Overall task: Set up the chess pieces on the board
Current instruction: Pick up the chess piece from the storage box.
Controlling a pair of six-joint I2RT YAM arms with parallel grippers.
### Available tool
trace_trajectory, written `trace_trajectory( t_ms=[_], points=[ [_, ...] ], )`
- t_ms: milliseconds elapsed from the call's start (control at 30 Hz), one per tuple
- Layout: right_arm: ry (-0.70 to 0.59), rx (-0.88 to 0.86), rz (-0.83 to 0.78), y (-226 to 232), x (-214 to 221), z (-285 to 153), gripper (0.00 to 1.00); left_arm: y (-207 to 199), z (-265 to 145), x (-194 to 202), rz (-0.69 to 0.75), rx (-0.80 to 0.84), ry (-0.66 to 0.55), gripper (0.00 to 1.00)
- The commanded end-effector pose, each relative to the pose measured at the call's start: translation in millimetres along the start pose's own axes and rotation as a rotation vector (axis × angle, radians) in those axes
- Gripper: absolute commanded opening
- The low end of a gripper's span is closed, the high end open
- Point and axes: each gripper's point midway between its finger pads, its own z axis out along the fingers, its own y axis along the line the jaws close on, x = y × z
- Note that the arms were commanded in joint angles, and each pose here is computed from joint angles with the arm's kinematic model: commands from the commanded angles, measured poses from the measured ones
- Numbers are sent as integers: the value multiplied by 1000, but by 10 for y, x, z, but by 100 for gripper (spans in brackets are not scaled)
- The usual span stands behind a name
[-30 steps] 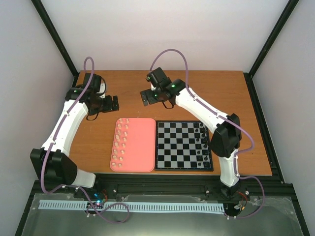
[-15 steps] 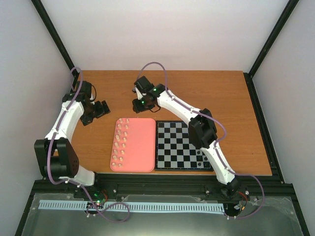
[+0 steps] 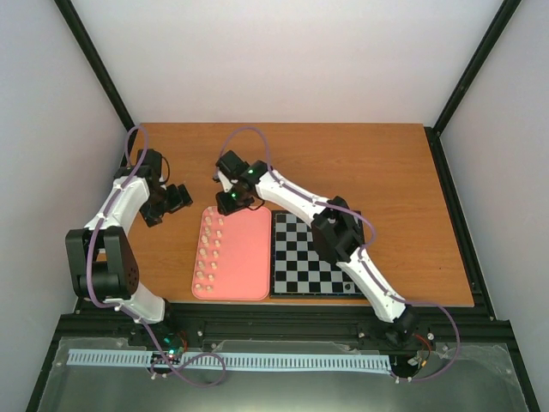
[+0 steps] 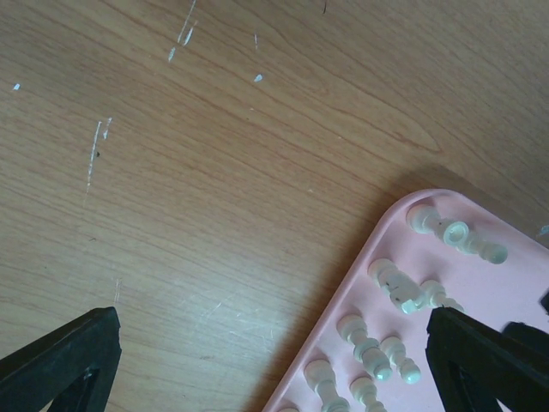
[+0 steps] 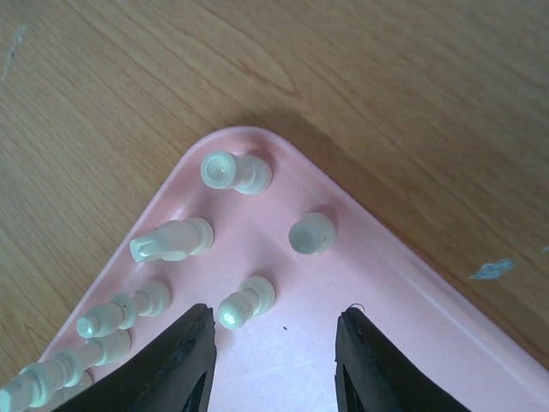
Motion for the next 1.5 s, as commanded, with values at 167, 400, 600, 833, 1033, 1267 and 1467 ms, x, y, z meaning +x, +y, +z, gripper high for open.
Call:
trace_trajectory(
  t_ms=[167, 400, 600, 833, 1033, 1267, 1467],
  points=[
    [-15, 34, -8, 41, -45, 110, 40, -64, -54, -46, -8, 51, -26, 99],
    [-33, 72, 4, -12, -79, 137, 39, -101, -68, -37, -10, 74, -24, 99],
    [-37, 72, -3, 5, -91, 171, 40, -111, -60, -15, -10, 83, -15, 99],
    [-64, 74, -21, 32, -157, 221, 43, -133, -73, -30, -13, 92, -17, 99],
    [-74, 106, -26, -35, -171, 252, 42, -133, -48, -21, -13, 92, -10, 99],
    [-68, 96, -34, -40, -157, 338, 39, -146, -35, -19, -12, 96, -5, 99],
    [-67, 96, -32, -53, -153, 378, 37, -144, -21, -14, -13, 97, -2, 99]
  ],
)
